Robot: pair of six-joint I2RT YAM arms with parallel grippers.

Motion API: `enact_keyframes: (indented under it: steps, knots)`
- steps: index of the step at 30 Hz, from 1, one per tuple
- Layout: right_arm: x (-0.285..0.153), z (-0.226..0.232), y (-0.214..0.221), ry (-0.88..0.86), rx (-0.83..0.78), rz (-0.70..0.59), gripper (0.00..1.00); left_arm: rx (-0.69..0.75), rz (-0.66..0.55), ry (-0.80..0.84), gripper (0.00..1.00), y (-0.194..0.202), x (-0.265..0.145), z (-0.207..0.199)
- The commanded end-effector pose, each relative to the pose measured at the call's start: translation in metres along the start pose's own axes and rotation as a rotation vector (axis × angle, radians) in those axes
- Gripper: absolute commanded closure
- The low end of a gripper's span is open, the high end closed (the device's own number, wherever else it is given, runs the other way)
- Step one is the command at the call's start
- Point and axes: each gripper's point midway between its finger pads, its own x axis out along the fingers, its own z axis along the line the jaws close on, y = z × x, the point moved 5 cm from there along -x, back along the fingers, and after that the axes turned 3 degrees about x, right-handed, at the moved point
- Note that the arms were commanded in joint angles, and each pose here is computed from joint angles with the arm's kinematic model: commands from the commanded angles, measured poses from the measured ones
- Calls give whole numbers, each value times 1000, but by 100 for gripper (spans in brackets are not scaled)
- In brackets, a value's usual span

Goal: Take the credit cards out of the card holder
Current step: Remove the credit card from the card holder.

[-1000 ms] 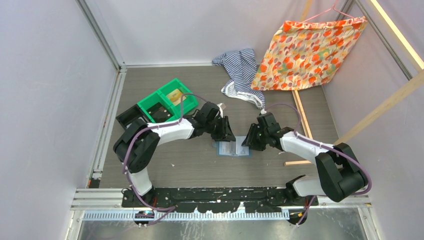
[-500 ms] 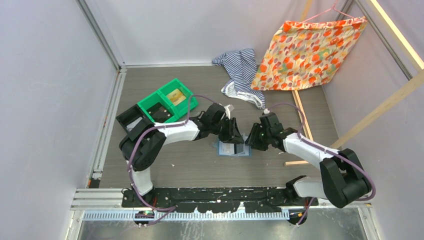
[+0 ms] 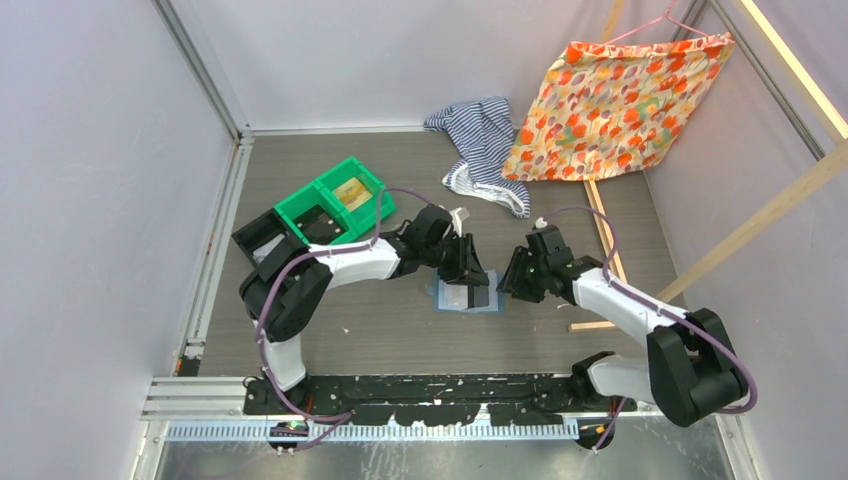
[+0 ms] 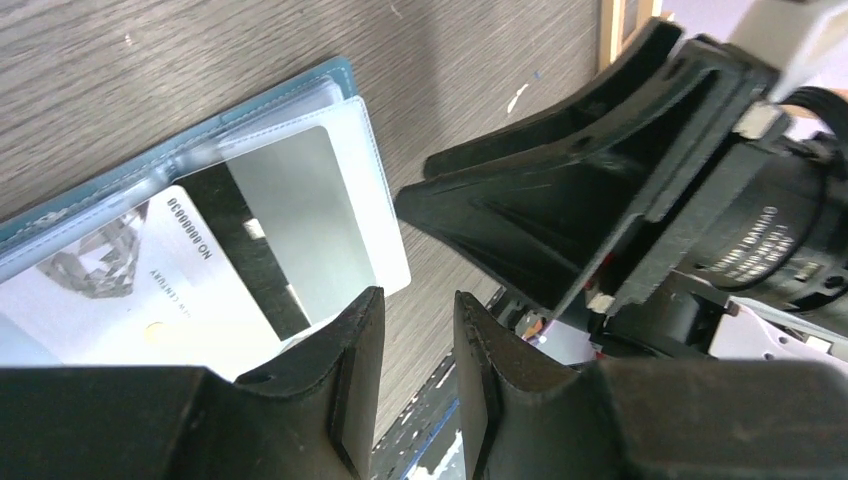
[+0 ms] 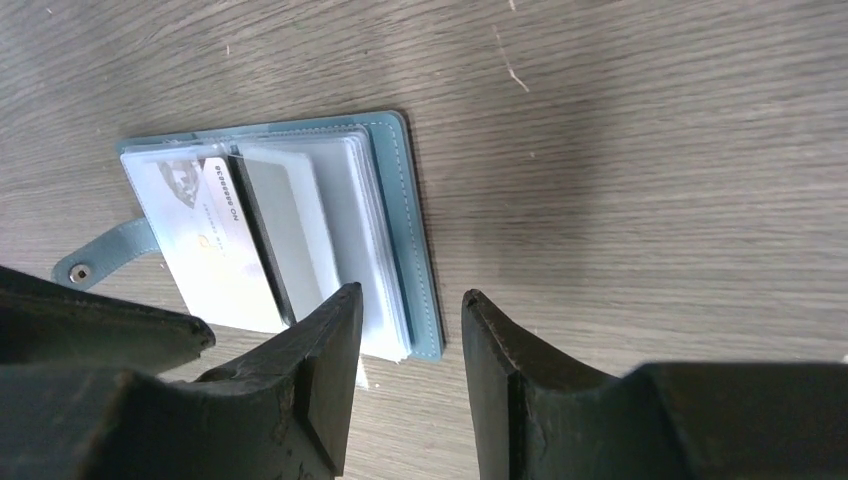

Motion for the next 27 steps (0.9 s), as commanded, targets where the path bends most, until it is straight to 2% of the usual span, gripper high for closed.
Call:
enact_keyframes:
  steps: [1,7,12,17,23,27]
  knots:
    - [-19,0,-16,19,-38,-99,53,73,-54,-15,67,-12,-20,-18]
    - [-39,14,-27,-31,-47,-143,52,6,-30,-47,68,-8,-19,6]
    - [-35,43,-22,-184,-24,-76,52,-29,-5,-62,69,-2,-10,19]
    - [-29,64,-10,-289,-30,-14,52,-52,-34,-90,69,-5,-17,28]
    - [-17,68,-5,-331,-6,33,52,-80,-22,-98,69,-3,-23,41]
    - [-9,67,-3,-327,7,50,52,-82,-4,-49,69,-3,-17,38]
